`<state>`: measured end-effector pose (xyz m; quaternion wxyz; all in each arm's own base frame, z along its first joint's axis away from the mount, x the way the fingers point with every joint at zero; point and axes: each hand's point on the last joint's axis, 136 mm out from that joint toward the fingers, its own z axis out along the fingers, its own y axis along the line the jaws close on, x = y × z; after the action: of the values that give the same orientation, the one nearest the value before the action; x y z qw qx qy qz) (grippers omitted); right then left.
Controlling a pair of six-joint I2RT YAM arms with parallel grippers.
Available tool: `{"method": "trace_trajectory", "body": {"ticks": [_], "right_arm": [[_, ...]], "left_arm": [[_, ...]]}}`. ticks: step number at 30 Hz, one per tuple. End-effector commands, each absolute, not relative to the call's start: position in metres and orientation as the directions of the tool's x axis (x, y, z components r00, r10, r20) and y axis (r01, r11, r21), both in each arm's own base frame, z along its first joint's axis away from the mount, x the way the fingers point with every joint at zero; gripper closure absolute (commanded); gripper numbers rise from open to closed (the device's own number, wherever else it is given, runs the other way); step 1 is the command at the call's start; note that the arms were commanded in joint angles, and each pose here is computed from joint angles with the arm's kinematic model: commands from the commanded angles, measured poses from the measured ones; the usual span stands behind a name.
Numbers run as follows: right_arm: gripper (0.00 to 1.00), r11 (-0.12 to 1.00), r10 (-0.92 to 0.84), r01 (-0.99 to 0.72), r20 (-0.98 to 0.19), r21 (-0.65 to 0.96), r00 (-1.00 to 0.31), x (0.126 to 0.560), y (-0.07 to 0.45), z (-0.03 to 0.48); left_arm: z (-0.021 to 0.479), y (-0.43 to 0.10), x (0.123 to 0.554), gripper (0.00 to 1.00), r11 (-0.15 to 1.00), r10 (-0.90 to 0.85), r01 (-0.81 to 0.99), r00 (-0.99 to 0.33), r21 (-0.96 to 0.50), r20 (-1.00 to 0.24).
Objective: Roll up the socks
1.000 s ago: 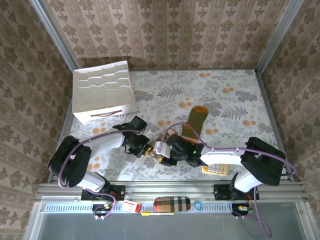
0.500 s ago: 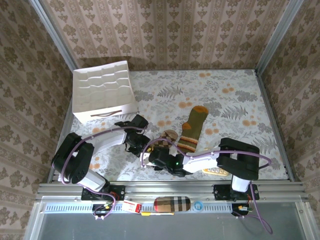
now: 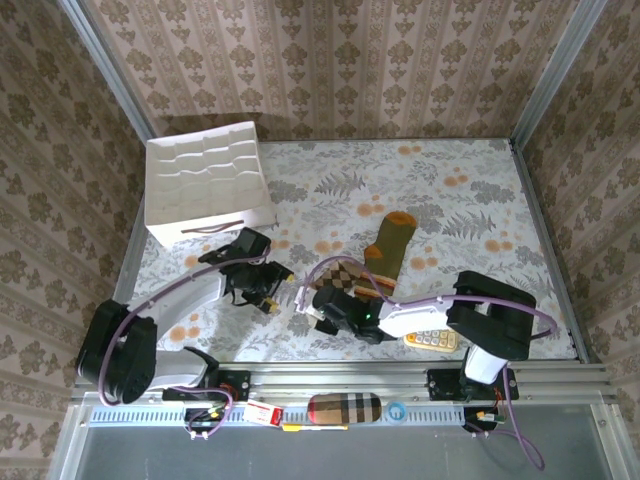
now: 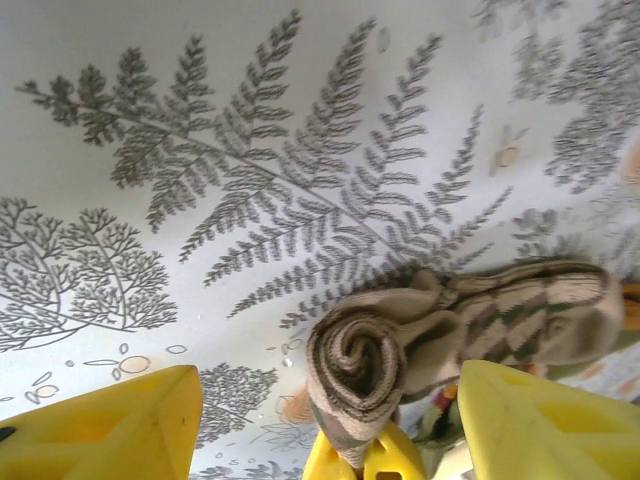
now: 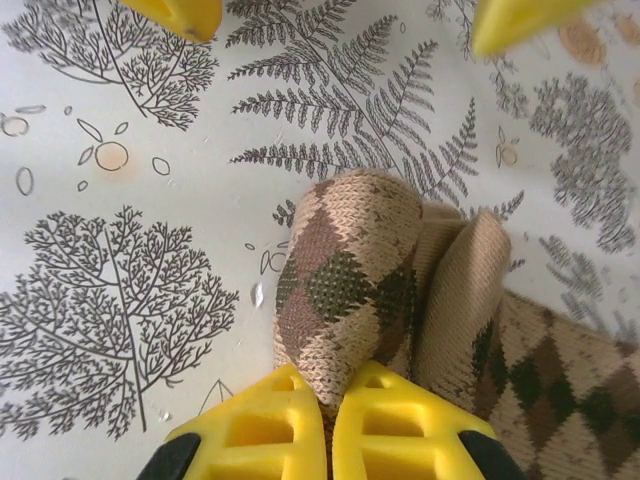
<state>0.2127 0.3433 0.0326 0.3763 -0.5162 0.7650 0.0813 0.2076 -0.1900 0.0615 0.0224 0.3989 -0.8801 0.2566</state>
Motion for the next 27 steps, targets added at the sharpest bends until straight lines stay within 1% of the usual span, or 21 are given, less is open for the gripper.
{"method": "trace_trajectory", "body": {"ticks": [1, 3, 5, 9, 17, 23, 27], "right_arm": [[1.0, 0.458, -0.769, -0.889, -0.495, 0.016, -0.404, 0.164, 0.298, -0.032], [1.0, 0.483, -0.729, -0.868, -0.496, 0.116, -0.472, 0.163, 0.295, -0.036], [1.0, 0.505, -0.686, -0.834, -0.483, 0.221, -0.544, 0.162, 0.291, -0.039], [1.0, 0.547, -0.631, -0.77, -0.441, 0.33, -0.638, 0.163, 0.281, -0.046], [1.0, 0.611, -0.567, -0.678, -0.372, 0.408, -0.735, 0.169, 0.267, -0.051], [1.0, 0.642, -0.545, -0.641, -0.338, 0.421, -0.767, 0.176, 0.267, -0.054], [1.0, 0.652, -0.546, -0.628, -0.312, 0.425, -0.777, 0.176, 0.265, -0.058]], "left_arm": [[0.066, -0.19, 0.212, 0.33, 0.543, -0.681, -0.684, -0.698, -0.487, 0.221], [0.068, -0.194, 0.212, 0.34, 0.543, -0.67, -0.666, -0.711, -0.511, 0.214], [0.069, -0.2, 0.211, 0.38, 0.548, -0.656, -0.646, -0.726, -0.532, 0.206], [0.071, -0.215, 0.21, 0.43, 0.553, -0.624, -0.604, -0.757, -0.574, 0.195], [0.068, -0.239, 0.207, 0.5, 0.604, -0.552, -0.524, -0.819, -0.6, 0.16], [0.048, -0.247, 0.207, 0.49, 0.642, -0.521, -0.512, -0.838, -0.571, 0.164], [0.045, -0.256, 0.216, 0.48, 0.649, -0.503, -0.487, -0.851, -0.584, 0.15]]}}
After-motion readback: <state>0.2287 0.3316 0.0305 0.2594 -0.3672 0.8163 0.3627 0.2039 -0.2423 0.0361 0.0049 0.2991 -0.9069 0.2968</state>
